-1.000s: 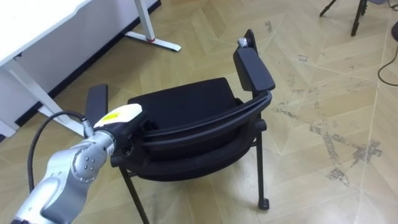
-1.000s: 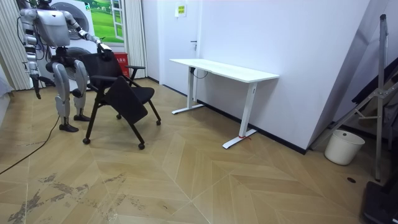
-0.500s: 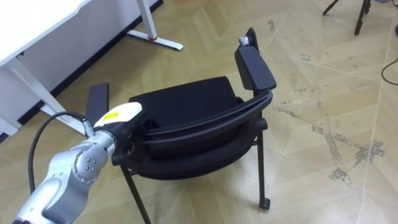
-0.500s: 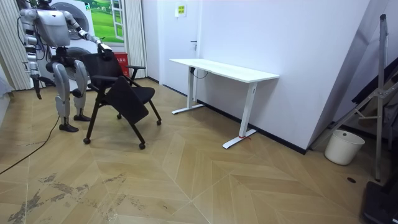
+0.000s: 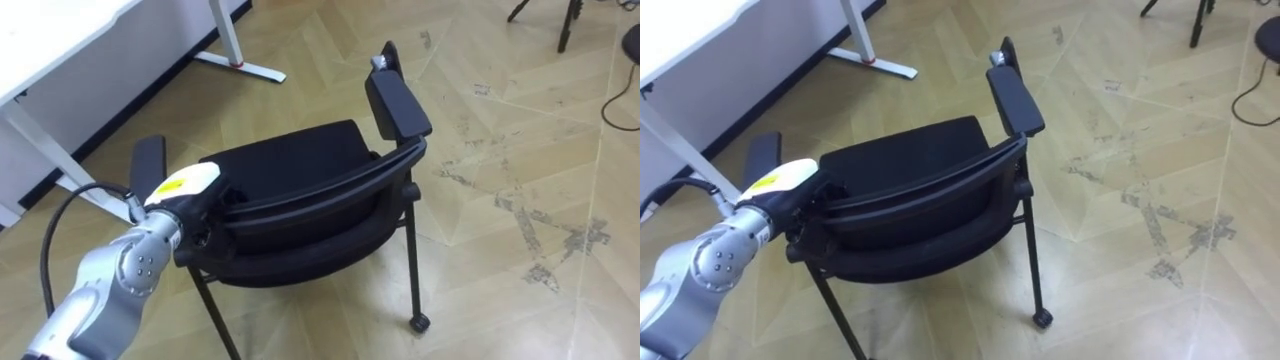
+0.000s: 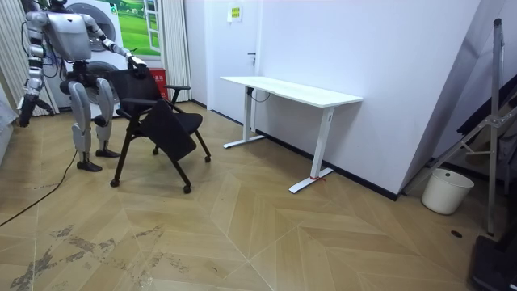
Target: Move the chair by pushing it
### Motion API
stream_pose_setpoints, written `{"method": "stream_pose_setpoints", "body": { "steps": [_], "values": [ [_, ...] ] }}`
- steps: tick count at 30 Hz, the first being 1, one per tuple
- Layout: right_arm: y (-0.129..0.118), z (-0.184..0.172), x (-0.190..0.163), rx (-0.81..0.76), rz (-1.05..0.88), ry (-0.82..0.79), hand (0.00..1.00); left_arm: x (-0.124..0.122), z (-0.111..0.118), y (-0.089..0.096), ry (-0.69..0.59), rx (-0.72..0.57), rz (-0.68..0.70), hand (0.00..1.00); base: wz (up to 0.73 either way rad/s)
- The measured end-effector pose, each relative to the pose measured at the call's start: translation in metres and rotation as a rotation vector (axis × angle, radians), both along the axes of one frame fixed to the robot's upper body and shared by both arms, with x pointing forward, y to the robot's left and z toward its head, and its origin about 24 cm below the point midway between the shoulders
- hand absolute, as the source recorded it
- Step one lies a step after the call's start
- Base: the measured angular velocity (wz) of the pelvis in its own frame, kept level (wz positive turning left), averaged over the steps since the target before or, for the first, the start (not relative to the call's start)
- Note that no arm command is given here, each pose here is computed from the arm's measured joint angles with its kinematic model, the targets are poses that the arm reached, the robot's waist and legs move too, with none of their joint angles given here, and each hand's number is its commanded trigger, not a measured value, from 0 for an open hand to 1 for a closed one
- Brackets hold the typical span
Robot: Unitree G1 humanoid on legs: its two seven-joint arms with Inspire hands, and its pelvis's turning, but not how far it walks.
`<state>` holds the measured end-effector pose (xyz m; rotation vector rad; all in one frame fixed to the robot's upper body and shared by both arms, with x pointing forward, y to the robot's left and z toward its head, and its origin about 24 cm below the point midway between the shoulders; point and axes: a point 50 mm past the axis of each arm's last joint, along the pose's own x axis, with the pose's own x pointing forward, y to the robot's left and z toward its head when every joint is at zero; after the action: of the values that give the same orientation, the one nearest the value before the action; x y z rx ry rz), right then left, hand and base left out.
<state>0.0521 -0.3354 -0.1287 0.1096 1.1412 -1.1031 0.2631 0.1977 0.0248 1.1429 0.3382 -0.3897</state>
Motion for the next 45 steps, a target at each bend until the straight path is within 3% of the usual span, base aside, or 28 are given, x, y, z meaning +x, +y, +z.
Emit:
{"method": "stream_pose_setpoints", "body": {
  "steps": [8,13,18,25,31,38,45],
  "values": [
    [-0.038,0.052,0.043,-0.311,-0.1,-0.227,0.0,0.001,0.009,0.013,-0.042,0.038,0.012,1.0,-0.14],
    [-0.061,0.111,0.047,-0.632,-0.165,-0.369,0.0,0.002,0.014,0.017,-0.07,0.049,0.0,1.0,-0.02],
    [-0.063,0.169,0.067,-0.914,-0.169,-0.512,0.0,0.002,0.014,0.023,-0.07,0.058,0.02,1.0,-0.15],
    [-0.047,0.261,0.097,-1.271,-0.106,-0.784,0.0,0.003,0.013,0.026,-0.079,0.061,0.018,1.0,-0.04],
    [-0.021,0.299,0.132,-1.357,0.02,-0.953,0.0,0.005,0.017,0.023,-0.107,0.057,0.0,1.0,-0.06],
    [0.001,0.311,0.164,-1.278,0.279,-1.015,0.0,0.007,0.021,0.018,-0.13,0.057,-0.029,1.0,-0.03],
    [0.048,0.318,0.192,-1.211,0.667,-1.115,0.0,0.007,0.022,0.014,-0.147,0.047,-0.081,1.0,0.05]
  ]
}}
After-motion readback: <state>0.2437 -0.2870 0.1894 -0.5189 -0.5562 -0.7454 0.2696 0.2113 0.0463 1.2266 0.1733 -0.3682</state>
